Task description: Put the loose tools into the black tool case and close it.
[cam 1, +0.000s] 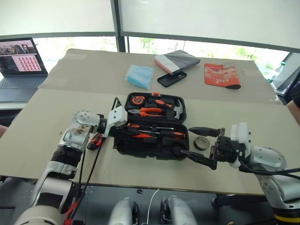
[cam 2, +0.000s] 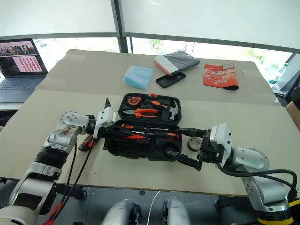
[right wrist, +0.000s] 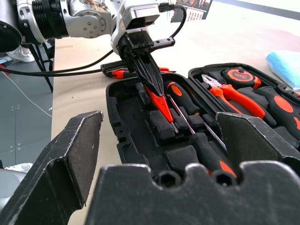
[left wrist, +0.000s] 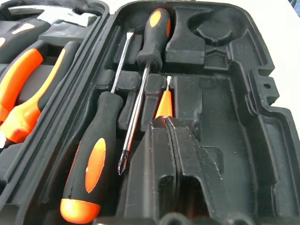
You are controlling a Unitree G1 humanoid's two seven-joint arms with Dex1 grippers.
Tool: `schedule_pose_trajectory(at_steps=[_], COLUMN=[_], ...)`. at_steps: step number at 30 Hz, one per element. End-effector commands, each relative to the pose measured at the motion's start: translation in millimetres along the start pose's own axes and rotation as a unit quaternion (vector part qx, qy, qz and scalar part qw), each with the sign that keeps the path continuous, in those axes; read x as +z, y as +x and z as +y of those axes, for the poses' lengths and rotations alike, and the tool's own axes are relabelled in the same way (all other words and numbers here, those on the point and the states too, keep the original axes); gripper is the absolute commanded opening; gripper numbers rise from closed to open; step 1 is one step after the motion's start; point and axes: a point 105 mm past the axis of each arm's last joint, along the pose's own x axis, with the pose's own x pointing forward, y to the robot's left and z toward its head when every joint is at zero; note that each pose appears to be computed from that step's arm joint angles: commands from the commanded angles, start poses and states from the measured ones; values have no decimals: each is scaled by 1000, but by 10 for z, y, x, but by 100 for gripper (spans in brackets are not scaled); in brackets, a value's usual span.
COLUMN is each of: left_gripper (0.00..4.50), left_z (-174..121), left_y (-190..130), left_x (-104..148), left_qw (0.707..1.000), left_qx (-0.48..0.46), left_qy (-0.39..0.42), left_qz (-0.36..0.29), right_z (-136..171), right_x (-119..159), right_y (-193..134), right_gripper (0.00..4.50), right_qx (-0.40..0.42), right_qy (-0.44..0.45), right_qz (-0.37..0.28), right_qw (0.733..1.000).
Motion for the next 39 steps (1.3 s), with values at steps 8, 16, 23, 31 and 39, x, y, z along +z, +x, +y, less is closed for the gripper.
schedule_pose_trajectory(at_steps=[8, 16, 23, 31, 39], left_gripper=[4, 4, 213, 444, 444], left_z=[-21, 110, -20, -704, -685], left_y=[64, -359, -1502, -2340, -2071], left_x=[-259, -37, -255, -892, -617], left_qw=[998, 985, 942, 873, 882], left_qx=[41, 122, 294, 429, 403], left_qy=[-53, -88, -136, -230, -243], left_qz=[5, -86, -87, 35, -9], right_z=[14, -21, -147, -157, -136], right_x=[132, 141, 85, 1, 44], right_y=[-37, -53, -300, -314, -150], right_gripper=[450, 450, 450, 450, 450], right_qx=[-2, -8, -29, -13, 19], right_qy=[-7, -19, -71, -109, -114], right_qz=[-21, -30, -52, -51, -67], right_qw=[1000, 999, 996, 993, 991])
